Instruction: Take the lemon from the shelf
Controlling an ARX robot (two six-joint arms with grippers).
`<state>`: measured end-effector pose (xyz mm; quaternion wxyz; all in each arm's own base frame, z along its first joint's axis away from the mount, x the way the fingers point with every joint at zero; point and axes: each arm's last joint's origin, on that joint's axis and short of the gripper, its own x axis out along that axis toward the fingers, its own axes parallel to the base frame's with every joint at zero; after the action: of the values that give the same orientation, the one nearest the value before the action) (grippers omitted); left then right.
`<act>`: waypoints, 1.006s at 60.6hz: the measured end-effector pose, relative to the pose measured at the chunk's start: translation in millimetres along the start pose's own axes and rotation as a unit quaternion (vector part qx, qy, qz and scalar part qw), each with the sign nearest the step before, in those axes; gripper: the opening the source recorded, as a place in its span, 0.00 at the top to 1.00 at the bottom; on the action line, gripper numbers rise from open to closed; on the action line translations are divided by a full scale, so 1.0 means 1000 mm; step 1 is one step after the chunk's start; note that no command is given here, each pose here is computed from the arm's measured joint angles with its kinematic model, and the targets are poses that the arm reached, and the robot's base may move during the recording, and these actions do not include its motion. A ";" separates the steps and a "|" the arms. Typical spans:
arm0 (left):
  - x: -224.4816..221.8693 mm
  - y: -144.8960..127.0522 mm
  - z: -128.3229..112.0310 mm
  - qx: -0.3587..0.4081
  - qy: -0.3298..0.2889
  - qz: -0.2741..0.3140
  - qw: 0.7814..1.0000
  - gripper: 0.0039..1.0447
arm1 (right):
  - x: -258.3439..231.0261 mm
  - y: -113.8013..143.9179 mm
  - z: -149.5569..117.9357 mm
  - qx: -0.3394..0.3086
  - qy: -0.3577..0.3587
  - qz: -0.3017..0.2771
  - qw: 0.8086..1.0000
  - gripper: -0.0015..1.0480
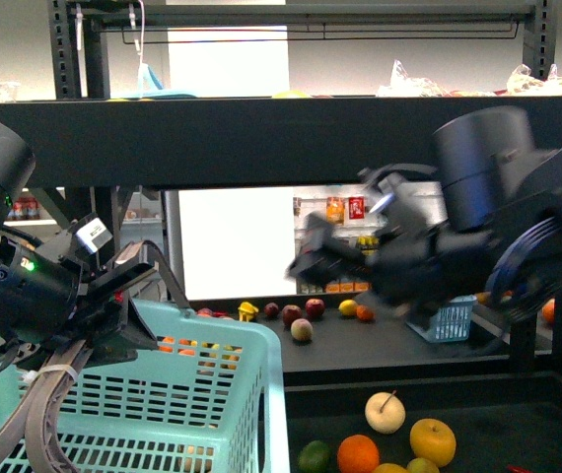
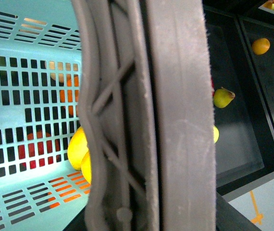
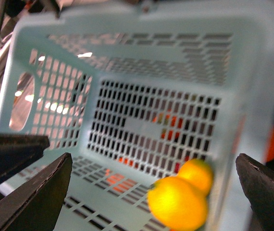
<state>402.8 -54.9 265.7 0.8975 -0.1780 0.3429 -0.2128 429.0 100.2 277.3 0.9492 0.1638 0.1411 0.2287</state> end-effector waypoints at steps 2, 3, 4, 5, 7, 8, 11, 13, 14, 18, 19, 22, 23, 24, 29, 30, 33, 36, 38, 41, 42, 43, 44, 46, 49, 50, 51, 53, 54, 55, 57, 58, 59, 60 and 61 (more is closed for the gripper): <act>0.000 0.000 0.000 0.000 0.000 0.000 1.000 0.74 | -0.015 -0.008 0.010 -0.010 -0.023 -0.021 0.999 0.02; 0.000 0.000 0.000 0.000 0.000 0.000 1.000 0.74 | -0.021 -0.010 0.013 -0.014 -0.030 -0.026 0.999 0.02; 0.000 0.000 0.000 0.000 0.000 0.000 1.000 0.74 | -0.032 -0.015 0.019 -0.023 -0.047 -0.045 0.998 0.02; 0.000 0.000 0.000 0.000 0.000 0.000 1.000 0.74 | -0.042 -0.019 0.023 -0.035 -0.064 -0.069 0.995 0.02; 0.000 0.000 0.000 0.000 0.000 0.000 1.000 0.74 | -0.059 -0.026 0.027 -0.045 -0.081 -0.095 0.991 0.02; 0.000 0.000 0.000 0.000 0.000 0.000 1.000 0.74 | -0.069 -0.029 0.028 -0.048 -0.087 -0.111 0.989 0.02; 0.000 0.000 0.000 0.000 0.000 0.000 1.000 0.74 | -0.089 -0.033 0.027 -0.061 -0.101 -0.139 0.983 0.02; 0.000 0.000 0.000 0.000 0.000 0.000 1.000 0.74 | -0.103 -0.035 0.024 -0.074 -0.114 -0.157 0.978 0.02; 0.000 0.000 0.000 0.000 0.000 0.000 1.000 0.74 | -0.112 -0.035 0.021 -0.078 -0.121 -0.163 0.976 0.02; 0.000 0.000 0.000 0.000 0.000 0.000 1.000 0.74 | -0.137 -0.033 0.009 -0.096 -0.132 -0.186 0.969 0.02; 0.000 0.000 0.000 0.000 0.000 0.000 1.000 0.74 | -0.141 -0.032 0.007 -0.099 -0.134 -0.189 0.968 0.02; 0.000 0.000 0.000 0.000 0.000 0.000 1.000 0.74 | -0.168 -0.027 -0.011 -0.106 -0.136 -0.201 0.964 0.02; 0.000 0.000 0.000 0.000 0.000 0.000 1.000 0.74 | -0.175 -0.026 -0.016 -0.109 -0.136 -0.207 0.963 0.02; 0.000 0.000 0.000 0.000 0.000 0.000 1.000 0.74 | -0.182 -0.024 -0.022 -0.111 -0.139 -0.212 0.961 0.02; 0.000 0.000 0.000 0.000 0.000 0.000 1.000 0.74 | -0.206 -0.017 -0.044 -0.124 -0.148 -0.223 0.955 0.07; 0.000 0.000 0.000 0.000 0.000 0.000 1.000 0.74 | -0.209 -0.016 -0.047 -0.126 -0.150 -0.225 0.954 0.09; 0.000 0.000 0.000 0.000 0.000 0.000 1.000 0.74 | -0.223 -0.012 -0.064 -0.141 -0.153 -0.225 0.952 0.17; 0.000 0.000 0.000 0.000 0.000 0.000 1.000 0.74 | -0.233 -0.011 -0.080 -0.147 -0.153 -0.225 0.951 0.23; 0.000 0.000 0.000 0.000 0.000 0.000 1.000 0.74 | -0.242 -0.010 -0.096 -0.151 -0.151 -0.226 0.951 0.29; 0.000 0.000 0.000 0.000 0.000 0.000 1.000 0.74 | -0.250 -0.010 -0.111 -0.152 -0.147 -0.226 0.951 0.36; 0.000 0.000 0.000 0.000 0.000 0.000 1.000 0.74 | -0.253 -0.010 -0.118 -0.153 -0.146 -0.227 0.951 0.39; 0.000 0.000 0.000 0.000 0.000 0.000 1.000 0.74 | -0.255 -0.010 -0.122 -0.153 -0.145 -0.227 0.951 0.41; 0.000 0.000 0.000 0.000 0.000 0.000 1.000 0.74 | -0.257 -0.010 -0.127 -0.153 -0.143 -0.227 0.951 0.43; 0.000 0.000 0.000 0.000 0.000 0.000 1.000 0.74 | -0.261 -0.011 -0.136 -0.153 -0.140 -0.228 0.951 0.48; 0.000 0.000 0.000 0.000 0.000 0.000 1.000 0.74 | -0.267 -0.011 -0.150 -0.154 -0.134 -0.229 0.952 0.57; 0.000 0.000 0.000 0.000 0.000 0.000 1.000 0.74 | -0.268 -0.011 -0.152 -0.154 -0.134 -0.229 0.952 0.59; 0.000 0.000 0.000 0.000 0.000 0.000 1.000 0.74 | -0.269 -0.011 -0.155 -0.155 -0.133 -0.230 0.951 0.62; 0.000 0.000 0.000 0.000 0.000 0.000 1.000 0.74 | -0.272 -0.011 -0.161 -0.156 -0.132 -0.230 0.952 0.66; 0.000 0.000 0.000 0.000 0.000 0.000 1.000 0.74 | -0.274 -0.011 -0.164 -0.156 -0.132 -0.230 0.951 0.70; 0.000 0.000 0.000 0.000 0.000 0.000 1.000 0.74 | -0.275 -0.011 -0.165 -0.156 -0.132 -0.230 0.951 0.71; 0.000 0.000 0.000 0.000 0.000 0.000 1.000 0.74 | -0.276 -0.011 -0.168 -0.156 -0.131 -0.230 0.951 0.76; 0.000 0.000 0.000 0.000 0.000 0.000 1.000 0.74 | -0.277 -0.011 -0.170 -0.156 -0.130 -0.231 0.952 0.80; 0.000 0.000 0.000 0.000 0.000 0.000 1.000 0.74 | -0.278 -0.011 -0.171 -0.157 -0.131 -0.230 0.952 0.83; 0.000 0.000 0.000 0.000 0.000 0.000 1.000 0.74 | -0.279 -0.011 -0.171 -0.157 -0.131 -0.230 0.951 0.85; 0.000 0.000 0.000 0.000 0.000 0.000 1.000 0.74 | -0.279 -0.010 -0.172 -0.157 -0.132 -0.230 0.951 0.88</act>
<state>402.8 -54.9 265.5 0.8973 -0.1780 0.3431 -0.2132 134.9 -0.4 171.2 0.9999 0.0047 0.0106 -0.0002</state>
